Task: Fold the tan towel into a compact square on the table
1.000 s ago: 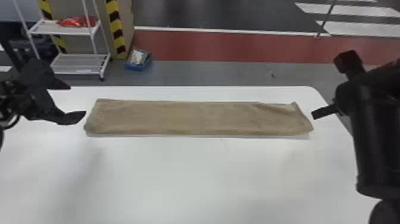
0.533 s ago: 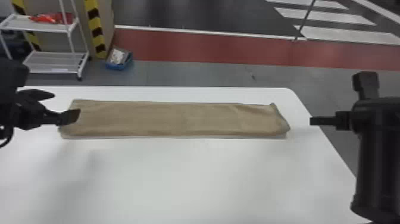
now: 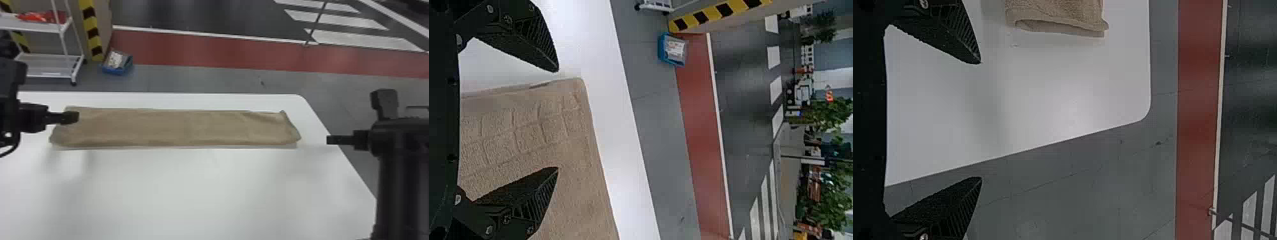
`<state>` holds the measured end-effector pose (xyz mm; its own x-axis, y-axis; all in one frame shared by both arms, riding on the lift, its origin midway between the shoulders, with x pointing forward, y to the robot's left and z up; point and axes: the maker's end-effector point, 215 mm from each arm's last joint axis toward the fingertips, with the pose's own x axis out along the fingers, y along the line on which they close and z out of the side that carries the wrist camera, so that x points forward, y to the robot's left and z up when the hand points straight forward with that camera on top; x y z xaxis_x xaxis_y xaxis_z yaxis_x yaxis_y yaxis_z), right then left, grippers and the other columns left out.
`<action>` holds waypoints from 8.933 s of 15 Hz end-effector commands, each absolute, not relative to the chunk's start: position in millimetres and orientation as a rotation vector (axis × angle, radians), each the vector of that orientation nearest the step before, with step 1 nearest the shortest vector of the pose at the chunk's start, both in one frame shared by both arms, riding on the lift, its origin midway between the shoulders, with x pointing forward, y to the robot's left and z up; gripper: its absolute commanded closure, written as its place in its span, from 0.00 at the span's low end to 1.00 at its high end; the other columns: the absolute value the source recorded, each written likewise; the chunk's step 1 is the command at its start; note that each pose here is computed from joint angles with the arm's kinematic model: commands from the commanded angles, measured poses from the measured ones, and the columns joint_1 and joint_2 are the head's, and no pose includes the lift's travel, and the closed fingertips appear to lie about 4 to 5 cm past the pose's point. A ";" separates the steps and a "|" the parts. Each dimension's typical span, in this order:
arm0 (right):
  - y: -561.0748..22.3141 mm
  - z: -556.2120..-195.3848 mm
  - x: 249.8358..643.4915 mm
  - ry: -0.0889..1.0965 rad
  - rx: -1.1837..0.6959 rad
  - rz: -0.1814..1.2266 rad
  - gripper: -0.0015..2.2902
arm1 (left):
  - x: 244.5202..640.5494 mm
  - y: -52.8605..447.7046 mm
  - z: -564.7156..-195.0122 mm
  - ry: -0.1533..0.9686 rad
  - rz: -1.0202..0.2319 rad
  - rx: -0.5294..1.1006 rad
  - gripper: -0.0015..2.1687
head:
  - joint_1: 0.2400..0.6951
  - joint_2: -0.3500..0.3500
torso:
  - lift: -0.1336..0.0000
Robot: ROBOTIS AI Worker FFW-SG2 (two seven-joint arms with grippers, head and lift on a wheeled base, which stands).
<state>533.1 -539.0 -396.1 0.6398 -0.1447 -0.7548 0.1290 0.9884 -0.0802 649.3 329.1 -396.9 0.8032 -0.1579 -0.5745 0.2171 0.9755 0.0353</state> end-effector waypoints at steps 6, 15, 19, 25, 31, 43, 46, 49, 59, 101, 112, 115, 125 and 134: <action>-535.9 -389.1 530.1 0.839 -0.032 -0.149 0.02 | 639.7 342.4 -436.2 0.760 -0.155 0.105 0.12 | 1.00 0.25 | 0.08; -541.2 -384.7 528.5 0.837 -0.033 -0.155 0.02 | 619.6 324.7 -451.0 0.843 -0.246 0.026 0.71 | 1.00 0.21 | 0.08; -543.2 -383.8 527.0 0.837 -0.021 -0.157 0.02 | 607.8 314.7 -436.4 0.802 -0.364 -0.020 0.88 | 1.00 0.20 | 0.08; -540.3 -383.5 525.9 0.836 -0.014 -0.153 0.02 | 564.3 359.8 -395.4 0.730 -0.458 -0.024 0.88 | 1.00 0.19 | 0.08; -538.8 -386.8 523.6 0.840 -0.016 -0.151 0.02 | 538.2 446.1 -363.0 0.679 -0.433 0.072 0.88 | 1.00 0.31 | 0.08; -528.2 -388.8 505.8 0.847 0.013 -0.161 0.02 | 543.2 183.7 -272.5 0.677 -0.624 -0.182 0.88 | 1.00 0.08 | 0.08; -531.4 -392.4 500.2 0.854 0.013 -0.168 0.02 | 552.1 135.0 -282.6 0.726 -0.647 -0.190 0.88 | 1.00 0.00 | 0.08; -531.9 -396.4 496.0 0.861 0.014 -0.168 0.02 | 563.4 95.6 -284.6 0.742 -0.649 -0.172 0.88 | 1.00 0.00 | 0.08; -540.4 -391.2 493.1 0.851 0.014 -0.178 0.02 | 569.1 69.0 -322.5 0.802 -0.618 -0.037 0.00 | 1.00 0.00 | 0.08; -93.4 -391.9 562.5 0.857 -0.316 0.632 0.02 | 515.9 320.3 -391.7 0.692 -0.343 -0.301 0.04 | 1.00 0.78 | 0.08; -49.6 -429.7 542.9 0.856 -0.364 0.780 0.04 | 513.9 309.8 -400.8 0.706 -0.352 -0.301 0.04 | 1.00 0.88 | 0.08; -42.9 -439.3 545.1 0.842 -0.403 0.785 0.08 | 513.2 308.6 -407.7 0.718 -0.352 -0.302 0.04 | 1.00 0.88 | 0.08; -35.8 -438.8 559.3 0.783 -0.465 0.718 0.10 | 515.9 307.5 -409.8 0.713 -0.355 -0.294 0.04 | 1.00 0.88 | 0.08; -22.2 -440.9 566.1 0.708 -0.468 0.729 0.11 | 512.5 302.0 -414.9 0.726 -0.366 -0.290 0.04 | 1.00 0.90 | 0.08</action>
